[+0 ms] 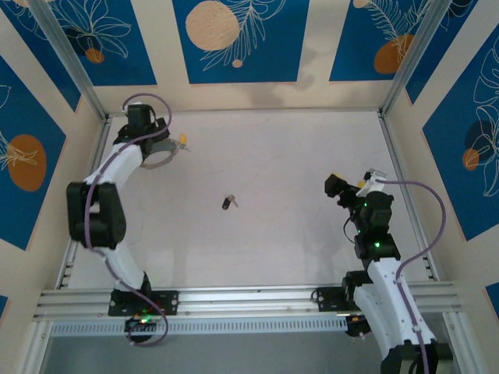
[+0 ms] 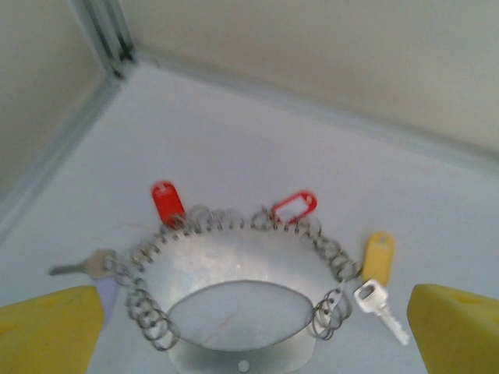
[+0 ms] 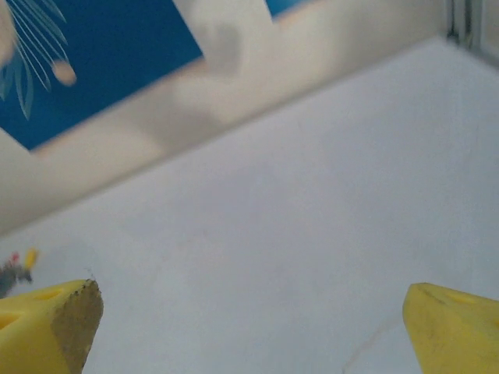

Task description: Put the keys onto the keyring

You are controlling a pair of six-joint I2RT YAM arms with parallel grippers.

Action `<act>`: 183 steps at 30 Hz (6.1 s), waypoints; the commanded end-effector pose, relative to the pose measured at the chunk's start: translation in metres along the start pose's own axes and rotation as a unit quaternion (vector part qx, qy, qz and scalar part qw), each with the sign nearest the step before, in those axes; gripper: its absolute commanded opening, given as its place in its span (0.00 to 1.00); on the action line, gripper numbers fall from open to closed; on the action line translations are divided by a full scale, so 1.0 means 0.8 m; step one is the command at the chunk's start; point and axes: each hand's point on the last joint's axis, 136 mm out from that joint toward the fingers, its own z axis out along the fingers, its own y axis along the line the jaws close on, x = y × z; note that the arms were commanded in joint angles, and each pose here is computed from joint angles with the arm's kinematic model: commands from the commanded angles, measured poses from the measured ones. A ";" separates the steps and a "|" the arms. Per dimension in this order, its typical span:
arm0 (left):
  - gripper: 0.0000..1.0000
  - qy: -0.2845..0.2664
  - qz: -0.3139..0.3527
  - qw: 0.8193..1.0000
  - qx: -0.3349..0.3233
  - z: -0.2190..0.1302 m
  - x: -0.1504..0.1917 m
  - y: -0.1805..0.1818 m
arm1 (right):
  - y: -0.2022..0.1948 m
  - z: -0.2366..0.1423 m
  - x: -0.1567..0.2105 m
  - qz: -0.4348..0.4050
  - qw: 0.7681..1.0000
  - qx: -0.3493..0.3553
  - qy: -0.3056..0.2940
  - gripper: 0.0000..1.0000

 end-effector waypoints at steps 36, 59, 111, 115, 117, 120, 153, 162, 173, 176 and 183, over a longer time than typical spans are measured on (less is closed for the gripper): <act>1.00 0.331 0.145 0.890 0.279 -0.103 0.337 -0.178 | 0.028 0.040 0.022 0.100 0.972 -0.042 0.207 0.99; 1.00 0.168 0.160 0.903 0.362 -0.360 0.174 -0.124 | 0.200 0.035 0.219 -0.224 0.846 -0.254 0.411 0.52; 1.00 0.184 0.010 0.932 0.313 -0.236 0.152 -0.087 | 0.306 0.041 0.398 -0.503 0.692 -0.473 0.212 0.56; 1.00 0.181 0.010 0.932 0.314 -0.237 0.150 -0.088 | 0.305 0.047 0.395 -0.513 0.692 -0.465 0.205 0.57; 1.00 0.183 0.009 0.932 0.314 -0.237 0.152 -0.087 | 0.305 0.047 0.395 -0.512 0.693 -0.465 0.205 0.57; 1.00 0.183 0.008 0.932 0.313 -0.236 0.152 -0.087 | 0.306 0.047 0.399 -0.516 0.685 -0.470 0.207 0.57; 1.00 0.181 0.008 0.932 0.313 -0.239 0.152 -0.085 | 0.288 0.110 0.344 -0.572 0.757 -0.288 0.131 0.41; 1.00 0.181 0.011 0.933 0.311 -0.239 0.152 -0.084 | 0.280 0.096 0.327 -0.524 0.775 -0.326 0.137 0.41; 1.00 0.174 0.012 0.933 0.314 -0.242 0.148 -0.084 | 0.308 0.049 0.350 -0.532 0.704 -0.450 0.138 0.30; 1.00 0.177 0.015 0.934 0.309 -0.242 0.150 -0.082 | 0.322 0.052 0.358 -0.537 0.703 -0.448 0.129 0.30; 1.00 0.176 0.013 0.935 0.309 -0.243 0.150 -0.082 | 0.325 0.082 0.359 -0.562 0.726 -0.381 0.108 0.33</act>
